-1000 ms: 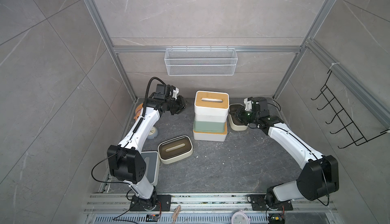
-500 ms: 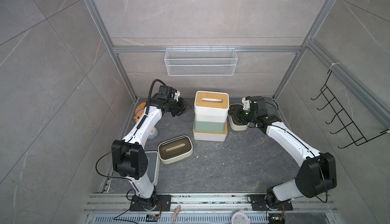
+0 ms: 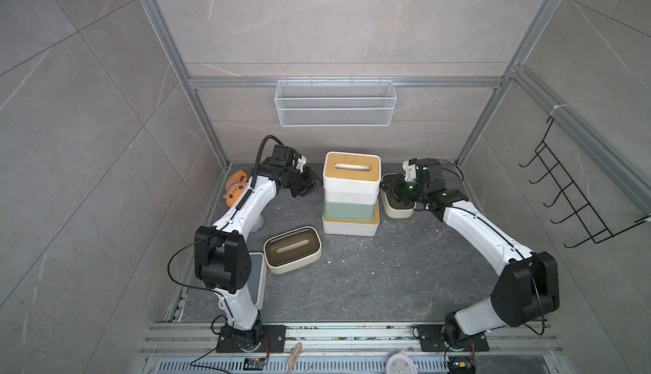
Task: Stack the tissue boxes
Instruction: Adjust the tissue box on the tissue box, then pick up the tissue box from the center of the board.
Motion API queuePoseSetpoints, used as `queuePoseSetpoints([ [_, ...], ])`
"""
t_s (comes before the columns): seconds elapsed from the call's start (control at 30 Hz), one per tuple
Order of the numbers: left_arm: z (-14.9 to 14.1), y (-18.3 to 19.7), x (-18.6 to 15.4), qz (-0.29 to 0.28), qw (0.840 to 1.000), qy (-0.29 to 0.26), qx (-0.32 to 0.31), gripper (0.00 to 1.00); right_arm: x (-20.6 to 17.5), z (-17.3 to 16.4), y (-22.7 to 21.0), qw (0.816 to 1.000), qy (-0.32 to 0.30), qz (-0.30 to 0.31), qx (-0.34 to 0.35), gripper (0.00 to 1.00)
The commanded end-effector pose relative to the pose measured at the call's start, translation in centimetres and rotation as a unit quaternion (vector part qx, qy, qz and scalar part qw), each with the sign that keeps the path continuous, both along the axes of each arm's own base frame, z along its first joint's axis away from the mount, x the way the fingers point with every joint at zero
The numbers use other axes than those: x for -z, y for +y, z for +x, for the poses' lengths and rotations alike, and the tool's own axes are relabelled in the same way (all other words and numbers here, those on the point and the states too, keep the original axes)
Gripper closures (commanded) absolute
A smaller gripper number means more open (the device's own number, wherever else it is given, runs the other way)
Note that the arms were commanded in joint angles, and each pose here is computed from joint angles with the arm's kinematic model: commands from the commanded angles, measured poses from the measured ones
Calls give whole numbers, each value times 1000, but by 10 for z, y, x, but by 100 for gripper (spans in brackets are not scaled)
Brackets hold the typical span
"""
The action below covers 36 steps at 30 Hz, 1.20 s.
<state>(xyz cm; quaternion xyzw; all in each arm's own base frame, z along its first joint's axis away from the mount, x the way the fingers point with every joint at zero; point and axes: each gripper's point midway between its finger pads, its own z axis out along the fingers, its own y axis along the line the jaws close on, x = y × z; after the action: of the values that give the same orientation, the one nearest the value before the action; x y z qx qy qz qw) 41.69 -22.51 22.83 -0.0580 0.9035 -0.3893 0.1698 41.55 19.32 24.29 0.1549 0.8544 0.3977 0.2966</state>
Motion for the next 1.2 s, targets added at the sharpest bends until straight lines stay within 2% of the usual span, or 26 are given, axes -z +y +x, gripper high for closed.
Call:
queuePoseSetpoints([
  [0.0,-11,-7,-12,-11,999,-14,27,64,-12,0,15,999,-16,4,-29,76],
  [0.33,-13,3,-12,10,1000,-18,5,64,-10,-1,10,1000,-15,-10,-14,76],
  [0.57,-3,21,-49,37,996,-69,-44,64,-22,-3,-3,999,-28,-32,11,74],
  [0.77,-3,24,-69,54,994,-93,-32,64,-35,-7,-10,998,-42,-45,19,73],
  [1.17,-14,8,-76,56,993,-105,-5,64,-41,-11,-1,998,-50,-35,-2,73],
])
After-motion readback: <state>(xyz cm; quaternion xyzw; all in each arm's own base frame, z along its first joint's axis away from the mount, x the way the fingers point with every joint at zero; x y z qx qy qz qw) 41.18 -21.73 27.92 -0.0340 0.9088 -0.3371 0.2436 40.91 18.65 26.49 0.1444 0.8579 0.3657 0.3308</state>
